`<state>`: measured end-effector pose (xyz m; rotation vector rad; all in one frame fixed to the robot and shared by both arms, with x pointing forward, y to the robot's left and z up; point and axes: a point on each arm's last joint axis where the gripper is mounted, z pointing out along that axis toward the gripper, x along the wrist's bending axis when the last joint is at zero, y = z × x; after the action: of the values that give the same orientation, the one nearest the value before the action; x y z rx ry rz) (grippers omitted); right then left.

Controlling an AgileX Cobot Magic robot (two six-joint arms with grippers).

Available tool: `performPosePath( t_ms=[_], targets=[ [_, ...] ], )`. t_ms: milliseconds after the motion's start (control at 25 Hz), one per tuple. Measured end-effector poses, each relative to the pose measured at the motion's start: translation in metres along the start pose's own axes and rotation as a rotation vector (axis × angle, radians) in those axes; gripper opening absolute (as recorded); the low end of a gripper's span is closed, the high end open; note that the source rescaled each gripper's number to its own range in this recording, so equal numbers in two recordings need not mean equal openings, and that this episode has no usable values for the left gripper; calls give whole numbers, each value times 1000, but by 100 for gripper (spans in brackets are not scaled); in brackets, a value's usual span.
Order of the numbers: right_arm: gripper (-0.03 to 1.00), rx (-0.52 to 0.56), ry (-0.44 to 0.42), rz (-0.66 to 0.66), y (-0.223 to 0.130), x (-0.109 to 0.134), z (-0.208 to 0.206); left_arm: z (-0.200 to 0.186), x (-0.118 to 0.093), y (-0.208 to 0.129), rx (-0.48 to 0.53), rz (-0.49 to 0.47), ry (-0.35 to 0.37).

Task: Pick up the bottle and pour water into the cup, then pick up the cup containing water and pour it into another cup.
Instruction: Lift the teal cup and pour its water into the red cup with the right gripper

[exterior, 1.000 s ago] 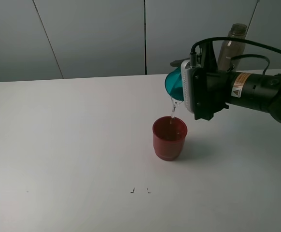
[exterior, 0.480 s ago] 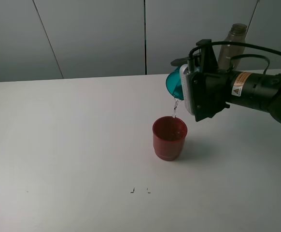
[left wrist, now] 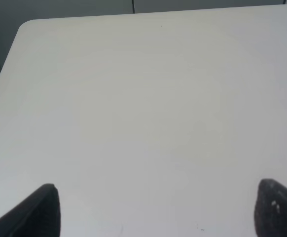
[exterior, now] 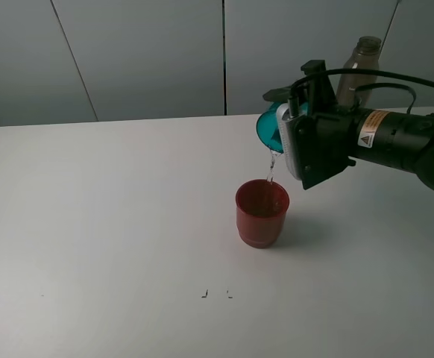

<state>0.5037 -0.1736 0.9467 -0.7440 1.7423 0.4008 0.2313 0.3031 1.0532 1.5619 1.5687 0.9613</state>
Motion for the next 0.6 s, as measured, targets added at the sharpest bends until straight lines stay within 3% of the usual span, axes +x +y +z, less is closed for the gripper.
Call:
performPosePath(
  t_ms=[600],
  targets=[
    [4, -2, -51, -103, 0, -5, 0, 0, 0, 0, 0, 0, 0]
  ],
)
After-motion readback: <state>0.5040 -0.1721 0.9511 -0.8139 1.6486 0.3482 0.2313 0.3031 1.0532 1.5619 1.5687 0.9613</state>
